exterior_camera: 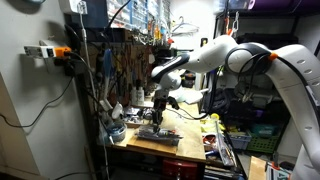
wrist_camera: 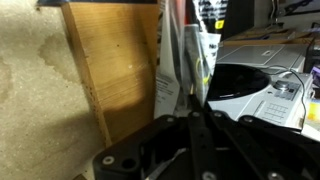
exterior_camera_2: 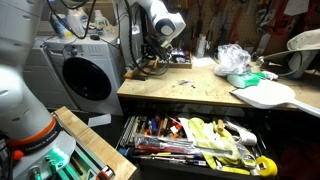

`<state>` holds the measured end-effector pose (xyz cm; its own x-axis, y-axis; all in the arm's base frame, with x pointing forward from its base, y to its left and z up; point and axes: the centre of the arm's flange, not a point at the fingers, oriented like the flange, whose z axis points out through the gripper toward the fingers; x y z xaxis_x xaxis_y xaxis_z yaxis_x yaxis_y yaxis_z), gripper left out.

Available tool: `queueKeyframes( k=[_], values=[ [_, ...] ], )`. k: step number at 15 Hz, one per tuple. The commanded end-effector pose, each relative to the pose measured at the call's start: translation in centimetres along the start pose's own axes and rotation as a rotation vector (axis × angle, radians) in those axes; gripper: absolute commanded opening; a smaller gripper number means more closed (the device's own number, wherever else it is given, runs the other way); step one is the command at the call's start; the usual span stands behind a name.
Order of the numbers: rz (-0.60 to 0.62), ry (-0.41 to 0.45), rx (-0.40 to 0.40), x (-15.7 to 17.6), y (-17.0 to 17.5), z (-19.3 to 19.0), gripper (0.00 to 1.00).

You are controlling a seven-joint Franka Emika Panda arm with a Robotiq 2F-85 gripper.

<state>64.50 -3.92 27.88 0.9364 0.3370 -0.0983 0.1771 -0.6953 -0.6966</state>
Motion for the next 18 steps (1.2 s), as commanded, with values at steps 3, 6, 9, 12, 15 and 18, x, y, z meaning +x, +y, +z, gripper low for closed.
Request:
queueKeyframes(
  k=[3,6,9,12,15,18],
  values=[
    [-0.055,-0.054,-0.013,0.8,1.0,1.5,0.00],
    [-0.060,-0.048,-0.020,0.9,0.6,1.5,0.34],
    [-0.044,-0.048,-0.065,0.2,-1.2,-0.4,0.55],
    [0.005,-0.049,-0.149,-0.9,-2.9,-3.0,0.77],
    [0.122,0.022,-0.227,-3.0,-3.6,-6.5,1.00],
    [0.249,0.087,-0.283,-5.5,-3.2,-9.9,1.00]
  ],
)
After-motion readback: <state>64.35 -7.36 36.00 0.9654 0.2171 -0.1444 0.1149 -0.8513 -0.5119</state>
